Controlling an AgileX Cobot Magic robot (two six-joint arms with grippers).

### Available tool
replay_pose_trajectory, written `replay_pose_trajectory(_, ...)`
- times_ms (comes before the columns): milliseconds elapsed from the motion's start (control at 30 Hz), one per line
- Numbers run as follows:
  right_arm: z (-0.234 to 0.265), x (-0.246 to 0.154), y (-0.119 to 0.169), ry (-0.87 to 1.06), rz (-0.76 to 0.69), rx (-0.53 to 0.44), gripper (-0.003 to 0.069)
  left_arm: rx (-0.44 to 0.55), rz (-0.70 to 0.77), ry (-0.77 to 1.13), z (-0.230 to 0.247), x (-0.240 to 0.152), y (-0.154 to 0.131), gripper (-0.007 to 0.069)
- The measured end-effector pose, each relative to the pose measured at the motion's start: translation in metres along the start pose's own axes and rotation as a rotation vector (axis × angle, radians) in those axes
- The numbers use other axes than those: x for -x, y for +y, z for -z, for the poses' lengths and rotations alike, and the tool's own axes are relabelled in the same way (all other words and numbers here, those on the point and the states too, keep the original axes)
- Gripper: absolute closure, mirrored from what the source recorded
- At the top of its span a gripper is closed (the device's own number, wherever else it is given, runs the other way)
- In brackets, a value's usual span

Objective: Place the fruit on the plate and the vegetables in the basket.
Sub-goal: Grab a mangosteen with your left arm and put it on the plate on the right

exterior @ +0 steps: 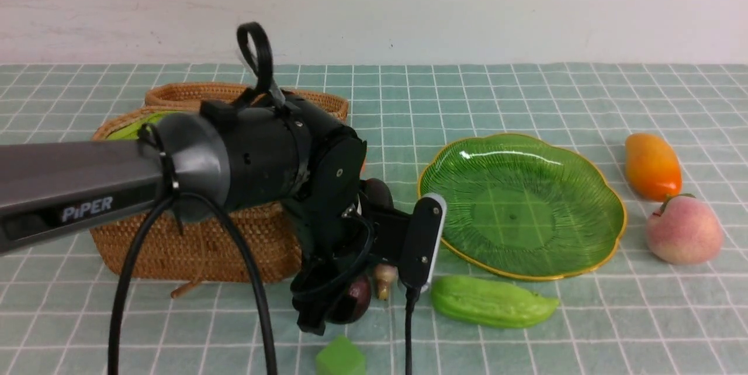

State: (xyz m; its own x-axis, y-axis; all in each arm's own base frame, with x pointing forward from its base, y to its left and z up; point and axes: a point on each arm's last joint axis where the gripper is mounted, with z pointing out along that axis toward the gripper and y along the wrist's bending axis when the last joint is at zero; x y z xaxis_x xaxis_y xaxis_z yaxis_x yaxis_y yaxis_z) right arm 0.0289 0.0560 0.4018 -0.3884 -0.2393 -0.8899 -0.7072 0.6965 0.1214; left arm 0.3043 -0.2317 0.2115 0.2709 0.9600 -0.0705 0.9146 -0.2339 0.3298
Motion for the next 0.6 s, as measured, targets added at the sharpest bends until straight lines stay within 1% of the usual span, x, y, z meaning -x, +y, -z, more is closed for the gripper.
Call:
replay_pose_trajectory(333,0.000,0.000,0.000,0.002,0.018,0.001,0.0424,-0.025,-0.034,0.035,-0.019,-0.001,0.000,0.0045)
replay_pose_trajectory(433,0.000,0.000,0.000,0.002,0.018,0.001,0.0424,-0.022,-0.036,0.035,-0.018,-0.001,0.000,0.0065)
replay_pose_trajectory(533,0.000,0.000,0.000,0.003,0.017,0.002,0.0424,-0.019,-0.020,0.034,-0.018,-0.001,0.000,0.0130)
replay_pose_trajectory(600,0.000,0.000,0.000,0.003,0.017,0.002,0.0424,-0.019,-0.011,0.034,-0.018,-0.001,0.000,0.0130)
